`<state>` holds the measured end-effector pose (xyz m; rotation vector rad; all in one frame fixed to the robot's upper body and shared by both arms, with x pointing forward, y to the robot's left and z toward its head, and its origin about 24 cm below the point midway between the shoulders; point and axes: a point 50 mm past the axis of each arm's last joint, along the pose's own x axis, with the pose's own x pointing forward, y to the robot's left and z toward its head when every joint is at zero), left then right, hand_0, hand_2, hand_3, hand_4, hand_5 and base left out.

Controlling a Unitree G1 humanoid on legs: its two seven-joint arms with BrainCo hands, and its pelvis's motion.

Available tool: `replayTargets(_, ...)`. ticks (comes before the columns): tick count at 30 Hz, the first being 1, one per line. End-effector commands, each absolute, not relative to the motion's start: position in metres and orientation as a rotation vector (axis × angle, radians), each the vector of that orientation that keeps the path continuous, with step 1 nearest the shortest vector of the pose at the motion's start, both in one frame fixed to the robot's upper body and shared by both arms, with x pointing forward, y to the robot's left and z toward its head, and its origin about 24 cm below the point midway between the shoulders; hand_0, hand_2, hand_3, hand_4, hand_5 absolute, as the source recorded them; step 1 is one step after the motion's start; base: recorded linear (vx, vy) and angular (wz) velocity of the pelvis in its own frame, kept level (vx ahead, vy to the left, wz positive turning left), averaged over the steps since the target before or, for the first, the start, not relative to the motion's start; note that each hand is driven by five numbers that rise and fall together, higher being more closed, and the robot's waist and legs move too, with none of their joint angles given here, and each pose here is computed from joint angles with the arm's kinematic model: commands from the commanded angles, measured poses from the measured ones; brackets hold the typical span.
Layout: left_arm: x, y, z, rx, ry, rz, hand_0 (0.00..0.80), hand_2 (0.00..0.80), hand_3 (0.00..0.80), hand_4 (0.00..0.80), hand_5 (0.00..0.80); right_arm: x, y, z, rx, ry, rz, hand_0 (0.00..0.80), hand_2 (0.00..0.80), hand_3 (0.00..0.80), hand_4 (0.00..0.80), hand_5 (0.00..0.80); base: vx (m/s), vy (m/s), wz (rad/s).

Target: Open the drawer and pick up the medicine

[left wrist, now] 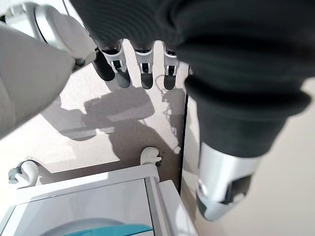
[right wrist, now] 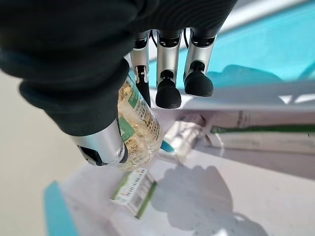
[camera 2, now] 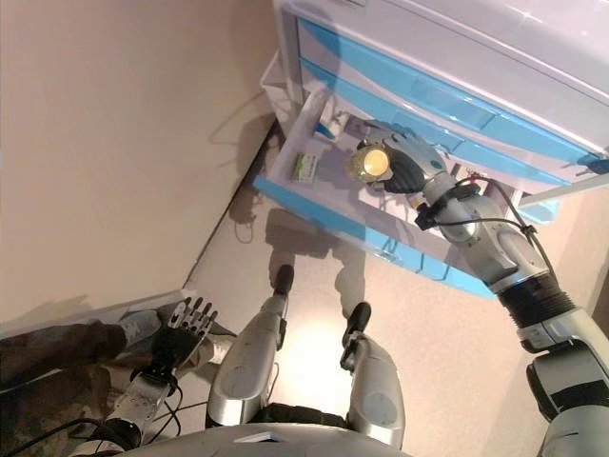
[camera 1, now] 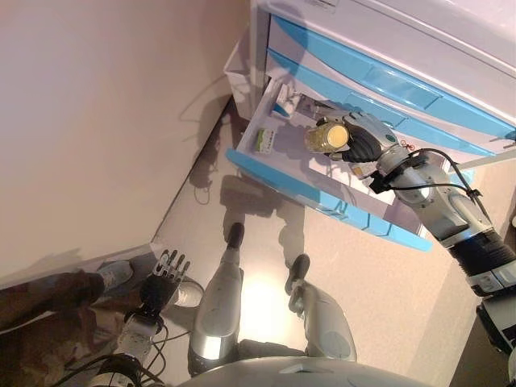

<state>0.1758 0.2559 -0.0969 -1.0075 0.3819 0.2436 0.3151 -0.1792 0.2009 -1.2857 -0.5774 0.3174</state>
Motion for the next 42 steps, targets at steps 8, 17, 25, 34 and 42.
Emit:
replayTargets(8, 0.136, 0.257, -0.113, -0.989, 0.446, 0.334, 0.000, 0.000, 0.000, 0.000, 0.000, 0.260, -0.149, 0.240, -1.109, -0.779, 0.660, 0.800, 0.800, 0.800, 0.800, 0.800, 0.023, -0.002, -0.11)
replayTargets(17, 0.126, 0.252, -0.122, -1.004, 0.483, 0.385, 0.000, 0.000, 0.000, 0.000, 0.000, 0.240, -0.146, 0.256, -0.859, -0.731, 0.848, 0.800, 0.800, 0.800, 0.800, 0.800, 0.051, 0.008, -0.08)
replayTargets(25, 0.109, 0.252, -0.130, -0.994, 0.531, 0.429, 0.000, 0.000, 0.000, 0.000, 0.000, 0.247, -0.159, 0.275, -0.723, -0.727, 0.765, 0.800, 0.800, 0.800, 0.800, 0.800, 0.070, -0.009, -0.04)
replayTargets(34, 0.091, 0.255, -0.135, -0.973, 0.598, 0.460, 0.000, 0.000, 0.000, 0.000, 0.000, 0.269, -0.182, 0.303, -0.603, -0.717, 0.575, 0.800, 0.800, 0.800, 0.800, 0.800, 0.085, 0.001, 0.01)
replayTargets(42, 0.084, 0.258, -0.137, -0.960, 0.642, 0.471, 0.000, 0.000, 0.000, 0.000, 0.000, 0.291, -0.201, 0.324, -0.553, -0.660, 0.403, 0.800, 0.800, 0.800, 0.800, 0.800, 0.075, 0.011, 0.01)
